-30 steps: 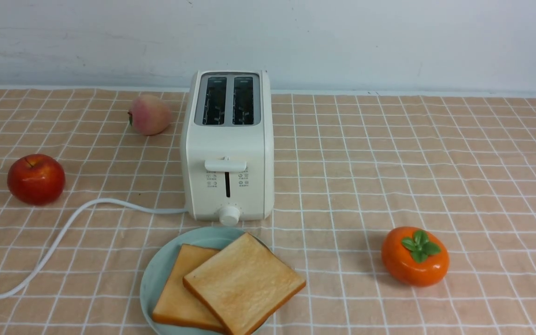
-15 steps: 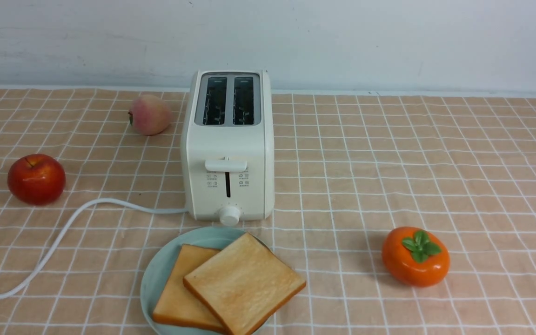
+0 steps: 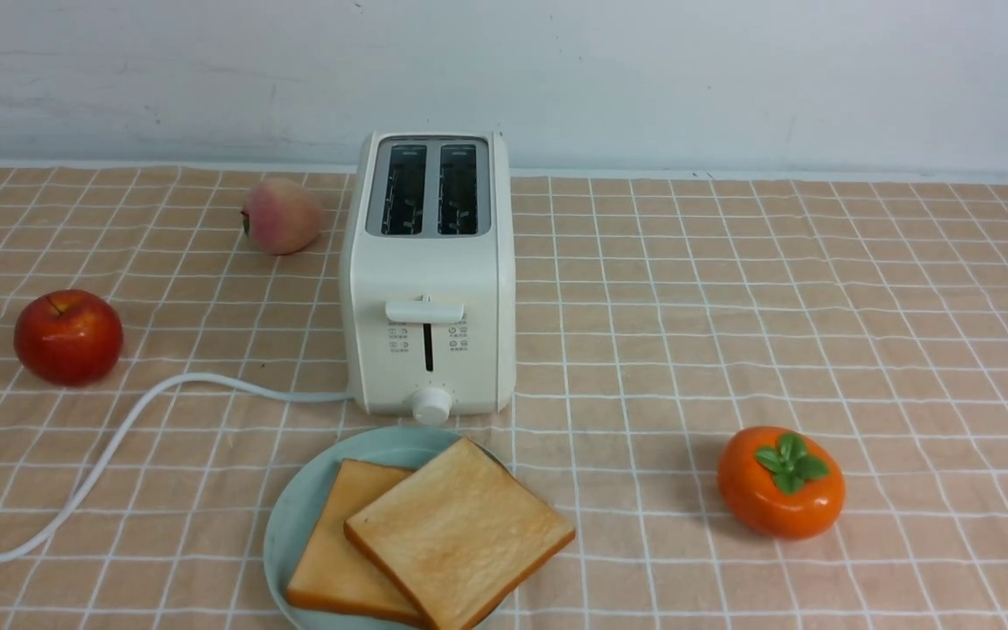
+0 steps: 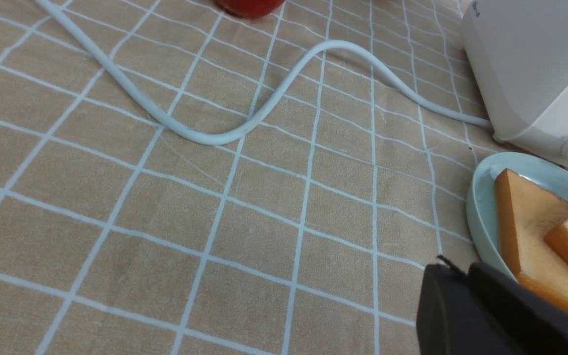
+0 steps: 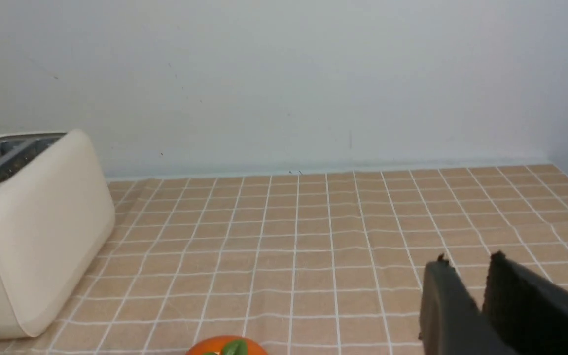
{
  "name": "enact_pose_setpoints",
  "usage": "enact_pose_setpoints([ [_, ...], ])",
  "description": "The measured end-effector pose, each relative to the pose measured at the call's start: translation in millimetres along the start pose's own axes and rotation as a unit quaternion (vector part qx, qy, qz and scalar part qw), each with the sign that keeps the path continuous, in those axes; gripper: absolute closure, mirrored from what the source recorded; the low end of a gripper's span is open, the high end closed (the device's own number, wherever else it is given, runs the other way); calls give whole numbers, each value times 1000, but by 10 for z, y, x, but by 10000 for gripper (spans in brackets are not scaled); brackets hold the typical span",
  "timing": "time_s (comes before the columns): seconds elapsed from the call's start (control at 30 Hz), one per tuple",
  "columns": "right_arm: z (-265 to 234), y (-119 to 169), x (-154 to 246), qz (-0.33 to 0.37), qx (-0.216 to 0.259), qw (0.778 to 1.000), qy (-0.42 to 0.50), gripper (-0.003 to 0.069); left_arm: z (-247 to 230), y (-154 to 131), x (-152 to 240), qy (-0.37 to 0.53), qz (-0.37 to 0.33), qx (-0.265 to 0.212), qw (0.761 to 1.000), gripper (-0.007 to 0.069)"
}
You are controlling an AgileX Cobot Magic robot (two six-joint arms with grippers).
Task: Take toasted bread from bread machine on light coffee tablecloth place on plate.
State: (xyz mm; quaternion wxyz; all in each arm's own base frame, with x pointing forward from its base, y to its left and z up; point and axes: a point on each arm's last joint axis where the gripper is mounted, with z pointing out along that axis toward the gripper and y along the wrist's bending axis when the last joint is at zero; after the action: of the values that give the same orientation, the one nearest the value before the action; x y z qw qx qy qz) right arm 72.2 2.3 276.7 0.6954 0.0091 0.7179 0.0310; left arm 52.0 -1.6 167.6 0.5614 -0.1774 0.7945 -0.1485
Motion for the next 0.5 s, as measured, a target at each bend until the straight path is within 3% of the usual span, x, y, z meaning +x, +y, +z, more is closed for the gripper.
enact_pose_setpoints([
  [0.27,-17,-11,77,10,6,999,31,517,0,0,0,0,-1,0,1000,575],
  [0.5,-98,-52,646,-2,13,996,85,509,0,1,1,1,-1,0,1000,571],
])
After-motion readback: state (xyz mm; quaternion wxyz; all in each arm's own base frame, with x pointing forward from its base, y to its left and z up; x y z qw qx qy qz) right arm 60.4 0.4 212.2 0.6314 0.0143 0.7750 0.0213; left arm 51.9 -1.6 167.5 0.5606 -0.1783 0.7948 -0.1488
